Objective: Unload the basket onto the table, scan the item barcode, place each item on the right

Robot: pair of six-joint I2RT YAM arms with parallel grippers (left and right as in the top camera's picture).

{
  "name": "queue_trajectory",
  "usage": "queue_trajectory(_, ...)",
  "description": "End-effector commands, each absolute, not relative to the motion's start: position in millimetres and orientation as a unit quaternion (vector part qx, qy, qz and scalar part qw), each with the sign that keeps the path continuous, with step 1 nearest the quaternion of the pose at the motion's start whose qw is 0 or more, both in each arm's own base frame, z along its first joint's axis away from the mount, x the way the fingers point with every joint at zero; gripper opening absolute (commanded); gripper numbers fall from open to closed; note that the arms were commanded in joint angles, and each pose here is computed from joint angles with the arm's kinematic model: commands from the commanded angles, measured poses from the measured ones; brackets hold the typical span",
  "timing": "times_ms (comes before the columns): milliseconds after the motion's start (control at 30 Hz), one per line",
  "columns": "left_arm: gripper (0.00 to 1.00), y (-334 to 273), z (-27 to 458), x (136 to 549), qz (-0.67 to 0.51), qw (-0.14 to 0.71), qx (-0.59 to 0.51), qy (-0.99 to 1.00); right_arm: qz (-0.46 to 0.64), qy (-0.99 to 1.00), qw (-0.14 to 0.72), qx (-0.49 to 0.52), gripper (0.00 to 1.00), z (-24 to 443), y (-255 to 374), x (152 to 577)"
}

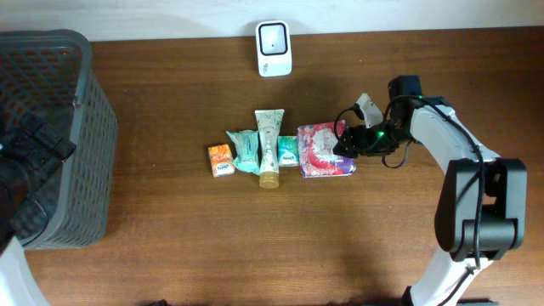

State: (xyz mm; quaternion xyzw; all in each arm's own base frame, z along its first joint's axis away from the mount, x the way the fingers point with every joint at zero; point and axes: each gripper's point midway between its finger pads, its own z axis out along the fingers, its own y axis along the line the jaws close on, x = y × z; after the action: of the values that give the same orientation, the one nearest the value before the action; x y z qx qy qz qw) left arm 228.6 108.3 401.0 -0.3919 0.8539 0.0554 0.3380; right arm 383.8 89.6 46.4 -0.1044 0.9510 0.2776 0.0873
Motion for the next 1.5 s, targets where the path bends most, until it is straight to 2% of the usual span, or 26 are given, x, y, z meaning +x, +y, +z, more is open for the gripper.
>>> queue_trajectory(0, 0.99, 110.0, 401.0, 227.6, 0.056, 0.338, -0.398, 0.851, 0.286, 0.951, 0.065, -0.1, 0.76, 25.8, 93.0, 381.7)
queue_trajectory(33, 0.99, 110.1, 401.1, 227.6, 0.057, 0.338, -0.398, 0.851, 0.303, 0.946, 0.059, -0.098, 0.62, 23.4, 98.1, 380.1)
queue_trajectory(67, 0.99, 110.0, 401.0, 227.6, 0.056, 0.338, -0.398, 0.851, 0.313, 0.943, 0.055, -0.097, 0.56, 21.5, 101.0, 378.9)
queue_trajectory(133, 0.99, 110.1, 401.1, 227.6, 0.057, 0.338, -0.398, 0.851, 0.314, 0.944, 0.045, -0.094, 0.34, 15.2, 101.5, 376.6)
queue_trajectory(200, 0.99, 110.0, 401.0, 227.6, 0.056, 0.338, -0.398, 0.851, 0.32, 0.943, 0.027, -0.088, 0.04, 17.6, 104.9, 369.1)
queue_trajectory(300, 0.99, 110.0, 401.0, 227.6, 0.056, 0.338, -0.398, 0.851, 0.321, 0.944, 0.014, -0.067, 0.04, 24.6, 104.2, 368.3)
queue_trajectory(400, 0.99, 110.0, 401.0, 227.6, 0.056, 0.338, -0.398, 0.851, 0.283, 0.957, 0.016, -0.065, 0.04, 59.5, 93.2, 381.2)
queue_trajectory(500, 0.99, 110.0, 401.0, 227.6, 0.056, 0.338, -0.398, 0.851, 0.079, 0.996, 0.035, -0.01, 0.04, 102.5, 36.4, 397.5)
queue_trajectory(633, 0.99, 110.0, 401.0, 227.6, 0.056, 0.338, -0.398, 0.851, -0.21, 0.971, 0.041, 0.109, 0.04, 123.0, -33.1, 380.9)
queue_trajectory(700, 0.99, 110.0, 401.0, 227.6, 0.056, 0.338, -0.398, 0.851, -0.254, 0.958, 0.057, 0.117, 0.04, 122.8, -29.5, 379.8)
queue_trajectory(833, 0.99, 110.0, 401.0, 227.6, 0.056, 0.338, -0.398, 0.851, -0.264, 0.958, 0.074, 0.089, 0.04, 94.6, -12.1, 381.9)
queue_trajectory(1000, 0.99, 110.0, 401.0, 227.6, 0.056, 0.338, -0.398, 0.851, -0.156, 0.985, 0.067, 0.036, 0.52, 67.1, 66.8, 374.9)
queue_trajectory(1033, 0.99, 110.0, 401.0, 227.6, 0.056, 0.338, -0.398, 0.851, -0.129, 0.989, 0.073, 0.023, 0.65, 66.5, 87.4, 376.2)
queue_trajectory(1133, 0.99, 110.0, 401.0, 227.6, 0.056, 0.338, -0.398, 0.851, -0.07, 0.992, 0.102, -0.018, 0.86, 78.0, 143.5, 382.2)
queue_trajectory(1167, 0.99, 110.0, 401.0, 227.6, 0.056, 0.338, -0.398, 0.851, -0.066, 0.991, 0.11, -0.027, 0.99, 83.7, 153.4, 383.6)
queue_trajectory(1300, 0.99, 110.0, 401.0, 227.6, 0.056, 0.338, -0.398, 0.851, -0.057, 0.986, 0.14, -0.063, 0.99, 119.4, 171.0, 395.4)
queue_trajectory(1467, 0.99, 110.0, 401.0, 227.6, 0.056, 0.338, -0.398, 0.851, -0.086, 0.989, 0.12, 0.011, 0.99, 126.5, 100.4, 408.8)
